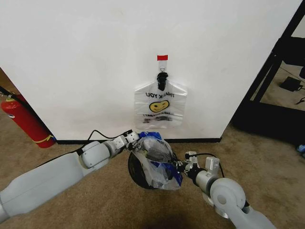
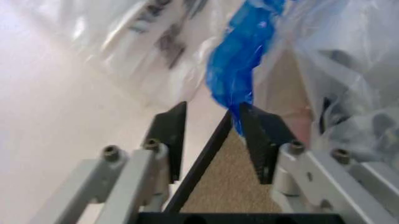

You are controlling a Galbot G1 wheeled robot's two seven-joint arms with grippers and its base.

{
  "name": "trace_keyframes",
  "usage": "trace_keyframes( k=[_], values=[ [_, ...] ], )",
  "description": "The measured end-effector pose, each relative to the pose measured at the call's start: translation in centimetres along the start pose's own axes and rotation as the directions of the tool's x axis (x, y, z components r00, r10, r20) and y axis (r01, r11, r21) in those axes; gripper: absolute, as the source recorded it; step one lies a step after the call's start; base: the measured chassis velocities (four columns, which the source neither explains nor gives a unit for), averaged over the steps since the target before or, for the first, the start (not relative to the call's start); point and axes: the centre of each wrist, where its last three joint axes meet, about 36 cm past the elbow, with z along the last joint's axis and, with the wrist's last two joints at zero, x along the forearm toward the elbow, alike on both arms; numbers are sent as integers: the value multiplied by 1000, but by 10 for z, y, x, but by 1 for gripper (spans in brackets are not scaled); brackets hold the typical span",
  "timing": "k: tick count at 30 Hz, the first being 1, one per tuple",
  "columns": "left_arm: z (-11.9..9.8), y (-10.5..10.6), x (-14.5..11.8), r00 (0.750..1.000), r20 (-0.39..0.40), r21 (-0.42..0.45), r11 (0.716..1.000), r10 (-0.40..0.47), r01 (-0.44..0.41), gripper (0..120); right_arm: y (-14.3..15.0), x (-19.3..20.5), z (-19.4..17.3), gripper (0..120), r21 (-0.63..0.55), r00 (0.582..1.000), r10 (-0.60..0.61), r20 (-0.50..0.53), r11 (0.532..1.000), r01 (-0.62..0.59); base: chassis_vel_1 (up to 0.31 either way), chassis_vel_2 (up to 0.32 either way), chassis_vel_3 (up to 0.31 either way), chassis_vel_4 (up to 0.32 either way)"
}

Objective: Pick up the garbage bag from the wall and place it over the trash bin.

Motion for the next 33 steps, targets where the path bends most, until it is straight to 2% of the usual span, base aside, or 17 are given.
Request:
trace_keyframes(
  k=[4, 7, 9, 11, 14, 15, 18, 19, 20, 21, 22, 27, 29, 31, 32, 33],
  values=[
    [2, 8, 11, 1000, -1, 17, 999, -29, 29, 48, 0, -1, 0, 0, -2, 1000, 3, 1, 1000, -3, 0, 0, 0, 0],
    [-2, 15, 36, 995, 6, 65, 993, -98, 97, 65, -1, -3, 0, 0, 1, 1000, 12, 5, 1000, -12, 0, 0, 0, 0],
    [-3, 16, 38, 994, 6, 71, 992, -108, 107, 65, -1, -4, 0, 0, 1, 1000, 13, 6, 1000, -13, 0, 0, 0, 0],
    [-15, 17, 58, 984, -9, 168, 970, -179, 178, 77, -3, -4, 0, 0, -2, 1000, 19, 14, 1000, -19, 0, 0, 0, 0],
    [-35, 8, 76, 979, -65, 366, 908, -193, 204, 88, -5, -5, 0, 0, 2, 999, 28, 28, 1000, -28, 0, 0, 0, 0],
    [-35, 8, 76, 979, -65, 366, 908, -193, 204, 88, -5, -5, 0, 0, 2, 999, 28, 28, 1000, -28, 0, 0, 0, 0],
    [-70, -9, 95, 994, -99, 614, 784, -42, 94, 98, -7, -8, 0, 0, 6, 998, 42, 41, 999, -42, 0, 0, 0, 0],
    [-78, -14, 99, 995, -100, 655, 753, 3, 64, 100, -7, -8, 0, 0, 7, 998, 44, 43, 999, -44, 0, 0, 0, 0],
    [-81, -17, 101, 995, -99, 674, 737, 25, 48, 100, -7, -8, 0, 0, 8, 998, 45, 45, 999, -46, 0, 0, 0, 0],
    [-89, -25, 106, 993, -87, 717, 698, 79, 7, 100, -8, -8, 1, 0, 11, 998, 48, 47, 999, -49, 0, 0, 0, 0],
    [-89, -25, 106, 993, -87, 717, 698, 79, 7, 100, -8, -8, 1, 0, 11, 998, 48, 47, 999, -49, 0, 0, 0, 0],
    [-104, -41, 116, 986, -47, 783, 619, 158, -61, 100, -9, -5, 1, 0, 13, 997, 53, 49, 998, -54, 0, 0, 0, 0],
    [-105, -42, 116, 986, -48, 786, 615, 159, -61, 100, -9, -5, 1, 0, 13, 997, 53, 49, 998, -54, 0, 0, 0, 0],
    [-109, -49, 117, 983, -45, 809, 584, 176, -68, 100, -9, -5, 2, 0, 16, 997, 56, 49, 998, -57, 0, 0, 0, 0],
    [-109, -51, 118, 982, -34, 811, 580, 187, -82, 100, -9, -5, 2, 0, 17, 997, 57, 49, 998, -58, 0, 0, 0, 0],
    [-109, -53, 118, 981, -6, 799, 591, 195, -113, 100, -9, -5, 1, 0, 18, 997, 58, 49, 998, -59, 0, 0, 0, 0]
  ],
)
